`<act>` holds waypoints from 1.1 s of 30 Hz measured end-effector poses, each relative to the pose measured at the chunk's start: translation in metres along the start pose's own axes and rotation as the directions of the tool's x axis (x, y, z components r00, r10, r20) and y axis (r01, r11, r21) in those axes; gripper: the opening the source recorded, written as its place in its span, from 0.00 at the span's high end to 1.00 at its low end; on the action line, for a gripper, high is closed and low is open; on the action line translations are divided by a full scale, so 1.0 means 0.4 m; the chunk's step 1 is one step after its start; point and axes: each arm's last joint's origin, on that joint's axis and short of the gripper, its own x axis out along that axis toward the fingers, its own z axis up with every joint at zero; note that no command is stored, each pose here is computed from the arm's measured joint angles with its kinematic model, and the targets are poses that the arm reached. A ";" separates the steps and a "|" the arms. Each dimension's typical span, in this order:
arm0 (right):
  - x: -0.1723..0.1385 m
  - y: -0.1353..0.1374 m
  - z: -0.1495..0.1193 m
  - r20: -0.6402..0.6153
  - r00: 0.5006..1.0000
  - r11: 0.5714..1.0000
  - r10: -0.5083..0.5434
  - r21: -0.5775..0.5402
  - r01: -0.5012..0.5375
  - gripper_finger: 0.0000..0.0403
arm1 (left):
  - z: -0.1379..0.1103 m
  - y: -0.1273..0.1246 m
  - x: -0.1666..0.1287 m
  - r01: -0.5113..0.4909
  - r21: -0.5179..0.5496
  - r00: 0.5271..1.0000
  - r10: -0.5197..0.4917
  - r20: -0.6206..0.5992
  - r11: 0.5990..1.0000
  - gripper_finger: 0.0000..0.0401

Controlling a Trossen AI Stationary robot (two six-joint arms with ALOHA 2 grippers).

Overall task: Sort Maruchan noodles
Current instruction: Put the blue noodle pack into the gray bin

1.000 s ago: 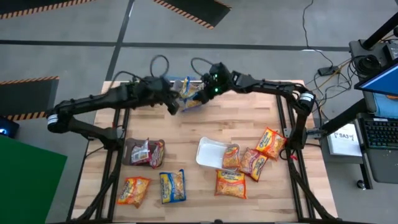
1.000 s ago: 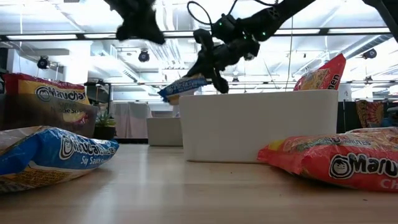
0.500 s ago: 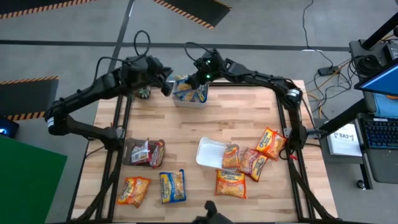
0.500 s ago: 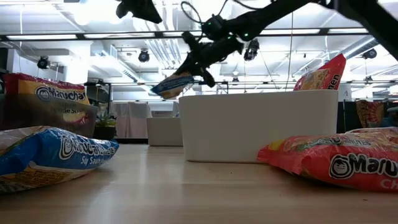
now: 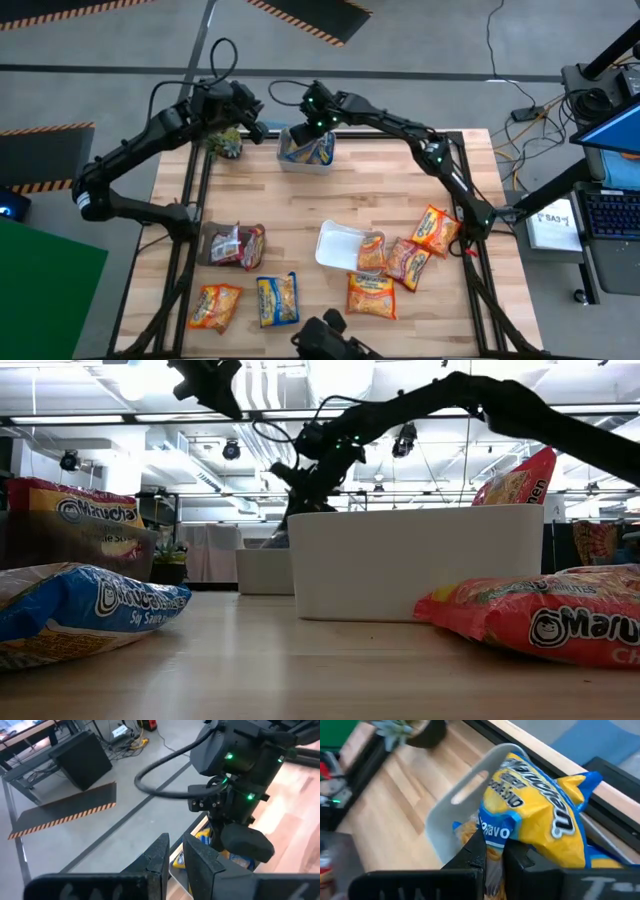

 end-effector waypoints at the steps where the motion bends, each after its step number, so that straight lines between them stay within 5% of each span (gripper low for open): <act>1: 0.008 -0.005 -0.003 -0.008 1.000 1.000 -0.014 0.000 0.014 0.96 | -0.001 0.001 0.001 -0.001 0.000 1.000 0.001 -0.001 1.000 0.90; 17: 0.021 0.036 0.005 0.048 0.993 0.993 0.106 -0.053 -0.103 0.75 | 0.000 0.000 0.007 -0.002 0.012 1.000 0.002 -0.002 1.000 0.90; 27: 0.113 0.051 -0.025 0.052 0.990 0.984 0.132 -0.128 -0.124 0.78 | -0.001 -0.005 0.023 0.001 -0.005 1.000 -0.001 -0.010 1.000 0.90; 33: 0.091 0.046 -0.011 0.063 0.986 0.981 0.155 -0.128 -0.146 0.79 | -0.001 -0.007 0.022 0.024 -0.036 1.000 -0.024 -0.008 0.999 0.90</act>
